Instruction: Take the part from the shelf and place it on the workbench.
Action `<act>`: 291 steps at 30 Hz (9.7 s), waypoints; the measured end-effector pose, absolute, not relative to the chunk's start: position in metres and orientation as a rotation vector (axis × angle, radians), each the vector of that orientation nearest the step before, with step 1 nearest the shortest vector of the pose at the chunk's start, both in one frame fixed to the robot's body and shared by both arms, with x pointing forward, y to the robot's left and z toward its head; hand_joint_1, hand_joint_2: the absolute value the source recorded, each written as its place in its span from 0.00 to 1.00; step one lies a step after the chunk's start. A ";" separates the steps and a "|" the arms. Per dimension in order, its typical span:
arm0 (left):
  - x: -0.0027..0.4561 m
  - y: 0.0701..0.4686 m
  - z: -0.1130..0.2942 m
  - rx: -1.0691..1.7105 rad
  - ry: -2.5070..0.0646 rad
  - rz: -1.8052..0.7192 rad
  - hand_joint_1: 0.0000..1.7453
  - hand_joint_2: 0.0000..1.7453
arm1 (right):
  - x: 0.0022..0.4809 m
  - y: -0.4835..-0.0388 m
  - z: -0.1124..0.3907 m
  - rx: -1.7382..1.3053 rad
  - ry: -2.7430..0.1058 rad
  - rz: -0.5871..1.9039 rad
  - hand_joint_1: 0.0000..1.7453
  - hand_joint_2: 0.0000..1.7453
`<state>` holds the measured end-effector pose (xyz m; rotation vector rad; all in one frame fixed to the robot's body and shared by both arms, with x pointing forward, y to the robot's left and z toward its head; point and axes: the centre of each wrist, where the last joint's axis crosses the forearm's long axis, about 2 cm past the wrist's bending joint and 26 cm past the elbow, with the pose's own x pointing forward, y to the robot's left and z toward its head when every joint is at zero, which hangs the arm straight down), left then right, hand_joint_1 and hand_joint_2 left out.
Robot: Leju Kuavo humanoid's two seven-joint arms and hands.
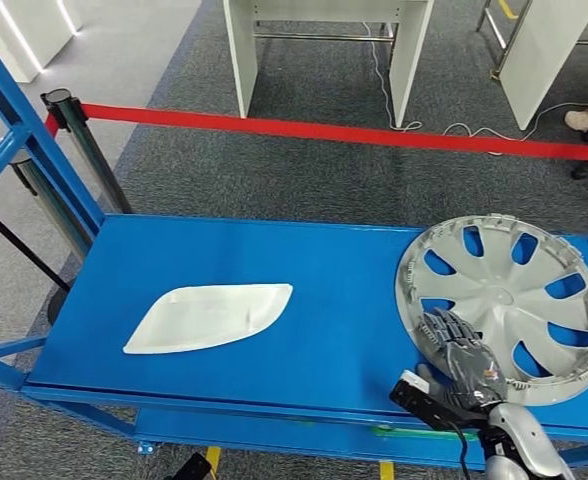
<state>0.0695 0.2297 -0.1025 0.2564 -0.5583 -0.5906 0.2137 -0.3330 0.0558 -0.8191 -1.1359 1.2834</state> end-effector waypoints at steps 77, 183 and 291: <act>0.069 0.233 -0.103 0.280 -0.563 -0.602 0.00 0.00 | 0.242 -0.338 0.052 -0.784 -1.085 1.254 1.00 1.00; 0.071 0.234 -0.103 0.274 -0.544 -0.606 0.00 0.00 | 0.174 -0.394 0.080 -0.531 -1.260 1.117 0.00 1.00; 0.058 0.239 -0.105 0.312 -0.541 -0.500 0.00 0.00 | 0.178 -0.397 0.172 -1.466 -1.663 1.366 1.00 1.00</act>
